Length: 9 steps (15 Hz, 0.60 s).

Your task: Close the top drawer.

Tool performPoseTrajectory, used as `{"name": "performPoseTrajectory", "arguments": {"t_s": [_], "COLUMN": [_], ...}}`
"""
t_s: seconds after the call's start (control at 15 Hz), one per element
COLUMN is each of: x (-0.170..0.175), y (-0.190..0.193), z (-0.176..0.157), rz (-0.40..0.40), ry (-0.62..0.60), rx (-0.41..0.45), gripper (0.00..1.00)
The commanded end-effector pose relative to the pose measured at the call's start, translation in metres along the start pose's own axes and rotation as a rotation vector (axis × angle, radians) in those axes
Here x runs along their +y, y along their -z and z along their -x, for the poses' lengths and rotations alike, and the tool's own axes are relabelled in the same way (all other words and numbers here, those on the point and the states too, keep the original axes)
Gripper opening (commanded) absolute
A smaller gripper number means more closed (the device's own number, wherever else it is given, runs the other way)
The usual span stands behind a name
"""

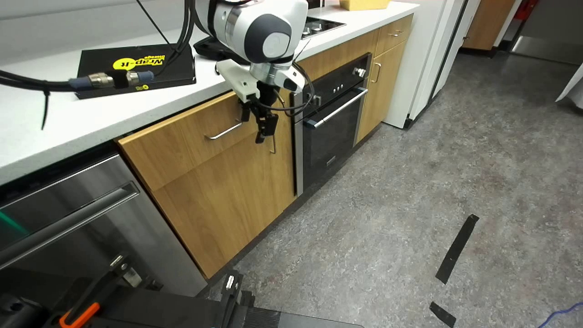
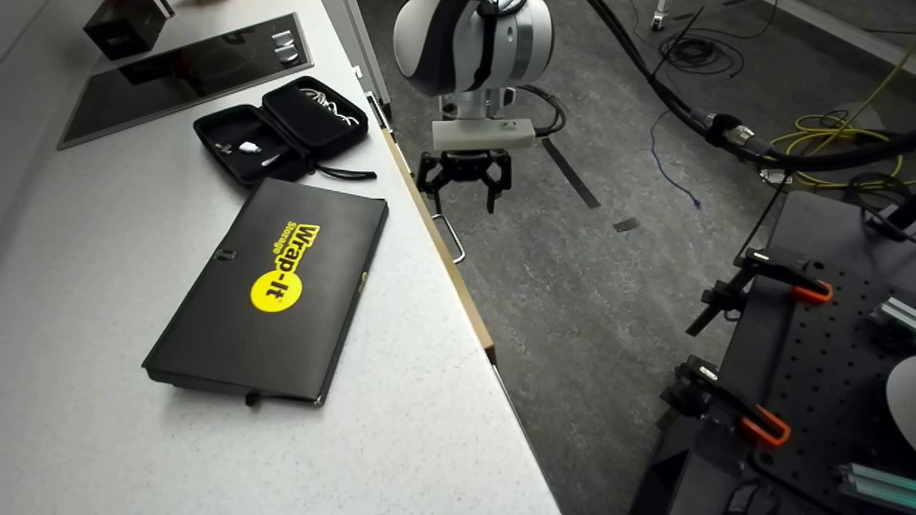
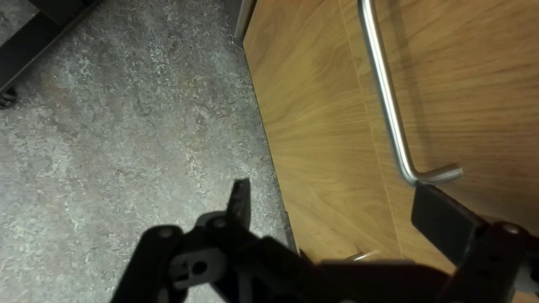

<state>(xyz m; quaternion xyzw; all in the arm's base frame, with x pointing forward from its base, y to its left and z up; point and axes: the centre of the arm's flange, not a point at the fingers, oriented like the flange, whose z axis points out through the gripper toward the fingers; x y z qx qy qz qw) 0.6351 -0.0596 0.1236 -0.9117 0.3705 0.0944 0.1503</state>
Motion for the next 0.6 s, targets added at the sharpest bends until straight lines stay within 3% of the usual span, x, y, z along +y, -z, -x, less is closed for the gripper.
{"name": "performPoseTrajectory", "arguments": {"t_s": [0.0, 0.2, 0.27, 0.53], "x": [-0.030, -0.040, -0.025, -0.026], "y": [-0.024, -0.027, -0.009, -0.009], "z": [-0.002, 0.001, 0.002, 0.000], "rz": [-0.019, -0.018, -0.014, -0.012], "ry": [0.054, 0.045, 0.037, 0.036], "rx": [-0.051, -0.077, -0.012, -0.026], "gripper": [1.00, 1.00, 1.00, 1.00]}}
